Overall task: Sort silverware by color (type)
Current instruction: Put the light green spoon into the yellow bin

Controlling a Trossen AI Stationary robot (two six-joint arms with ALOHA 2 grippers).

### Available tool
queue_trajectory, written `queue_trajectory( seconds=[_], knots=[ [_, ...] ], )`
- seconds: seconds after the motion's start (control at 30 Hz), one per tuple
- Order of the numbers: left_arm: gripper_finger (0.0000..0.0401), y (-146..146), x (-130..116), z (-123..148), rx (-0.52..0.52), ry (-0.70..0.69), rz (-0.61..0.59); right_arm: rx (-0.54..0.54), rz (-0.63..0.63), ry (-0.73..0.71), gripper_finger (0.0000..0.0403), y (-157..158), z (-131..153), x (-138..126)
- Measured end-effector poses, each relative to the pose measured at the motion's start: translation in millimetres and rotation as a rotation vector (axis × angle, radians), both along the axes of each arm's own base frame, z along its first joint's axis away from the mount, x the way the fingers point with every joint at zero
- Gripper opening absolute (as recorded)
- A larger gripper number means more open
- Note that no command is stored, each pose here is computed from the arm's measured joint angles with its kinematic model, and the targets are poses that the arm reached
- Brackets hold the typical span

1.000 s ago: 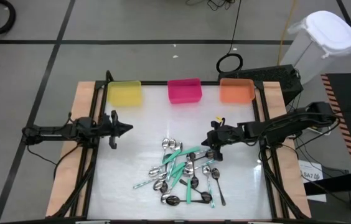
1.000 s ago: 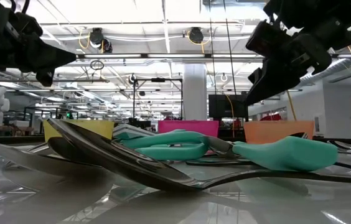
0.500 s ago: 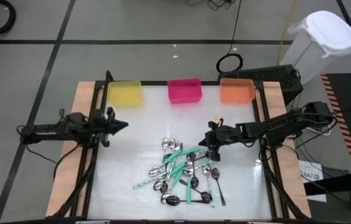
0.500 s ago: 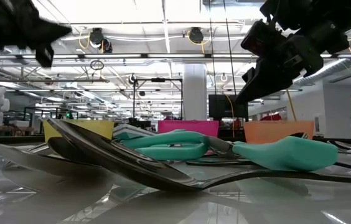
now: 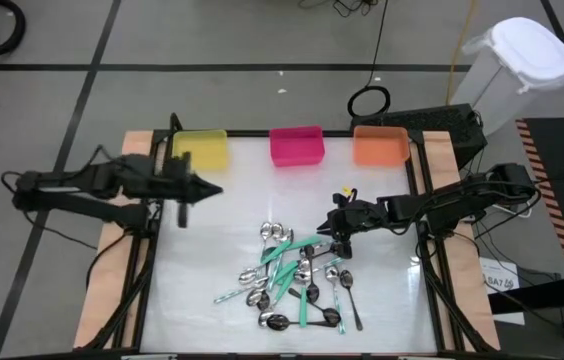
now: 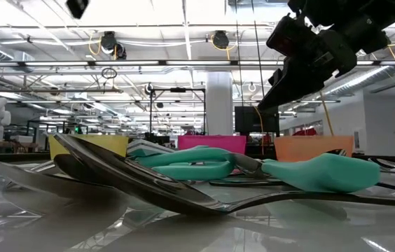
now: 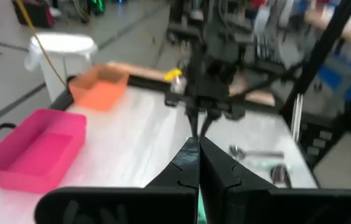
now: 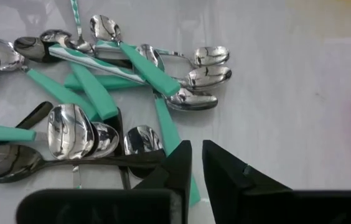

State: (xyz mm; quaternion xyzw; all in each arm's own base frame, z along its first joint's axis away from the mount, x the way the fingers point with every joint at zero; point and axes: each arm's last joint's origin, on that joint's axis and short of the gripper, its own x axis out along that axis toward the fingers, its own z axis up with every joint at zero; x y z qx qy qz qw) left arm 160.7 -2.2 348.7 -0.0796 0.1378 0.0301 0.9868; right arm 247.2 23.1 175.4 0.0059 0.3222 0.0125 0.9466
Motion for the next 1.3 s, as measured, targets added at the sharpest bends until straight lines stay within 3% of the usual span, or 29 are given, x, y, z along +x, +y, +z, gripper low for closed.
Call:
queue_trajectory(
  seconds=[0.17,0.33,0.63,0.87,1.1,1.3],
  knots=[
    [0.0001,-20.9,44.8,-0.6,0.101,0.154,-0.1,-0.001,0.0,0.015,0.0052,-0.1,-1.2,-0.9],
    [0.0001,-43.5,75.7,-23.7,0.214,0.3,-0.077,0.014,-0.013,0.04,0.0055,-0.1,-3.1,-2.4],
    [0.0001,-76.0,113.3,-64.1,0.258,0.35,-0.101,0.032,-0.023,0.05,0.0055,1.3,-3.7,-3.1],
    [0.0001,-89.1,138.0,-91.0,0.328,0.358,-0.043,0.018,0.005,0.049,0.0055,5.7,-3.7,-3.5],
    [0.0001,-87.6,158.5,-116.6,0.332,0.386,-0.018,0.01,0.014,0.041,0.0055,6.3,-3.1,-3.1],
    [0.0001,-79.5,155.6,-139.1,0.357,0.455,0.001,-0.004,0.026,0.047,0.0055,6.4,-3.5,-3.6]
  ],
)
